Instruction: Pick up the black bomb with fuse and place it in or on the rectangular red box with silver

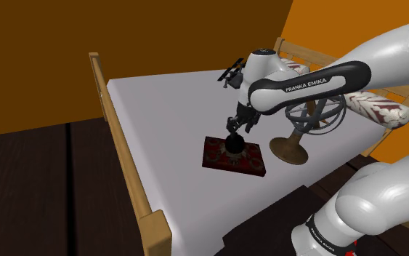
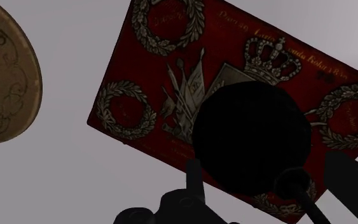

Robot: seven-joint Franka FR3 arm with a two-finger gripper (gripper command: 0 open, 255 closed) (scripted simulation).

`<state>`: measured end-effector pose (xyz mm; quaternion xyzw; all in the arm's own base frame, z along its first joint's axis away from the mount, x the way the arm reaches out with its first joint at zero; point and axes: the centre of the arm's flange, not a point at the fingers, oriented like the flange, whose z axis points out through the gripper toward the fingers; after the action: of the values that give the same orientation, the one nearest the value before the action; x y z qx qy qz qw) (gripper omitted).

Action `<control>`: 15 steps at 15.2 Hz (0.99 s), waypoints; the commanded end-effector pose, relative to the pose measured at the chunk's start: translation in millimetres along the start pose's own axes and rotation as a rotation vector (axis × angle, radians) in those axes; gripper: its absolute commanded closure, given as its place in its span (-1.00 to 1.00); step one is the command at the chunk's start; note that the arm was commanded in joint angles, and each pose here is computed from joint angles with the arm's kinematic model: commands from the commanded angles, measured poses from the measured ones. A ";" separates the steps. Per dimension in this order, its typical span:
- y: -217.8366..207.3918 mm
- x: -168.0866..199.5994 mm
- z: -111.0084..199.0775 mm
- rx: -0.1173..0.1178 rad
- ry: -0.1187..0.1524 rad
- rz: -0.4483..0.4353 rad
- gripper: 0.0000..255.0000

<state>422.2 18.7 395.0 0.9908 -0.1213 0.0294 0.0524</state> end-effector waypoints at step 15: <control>0.0 0.0 -50.1 0.000 0.000 0.000 -1.00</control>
<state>419.9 24.3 444.6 0.9908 -0.1213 0.0295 0.0524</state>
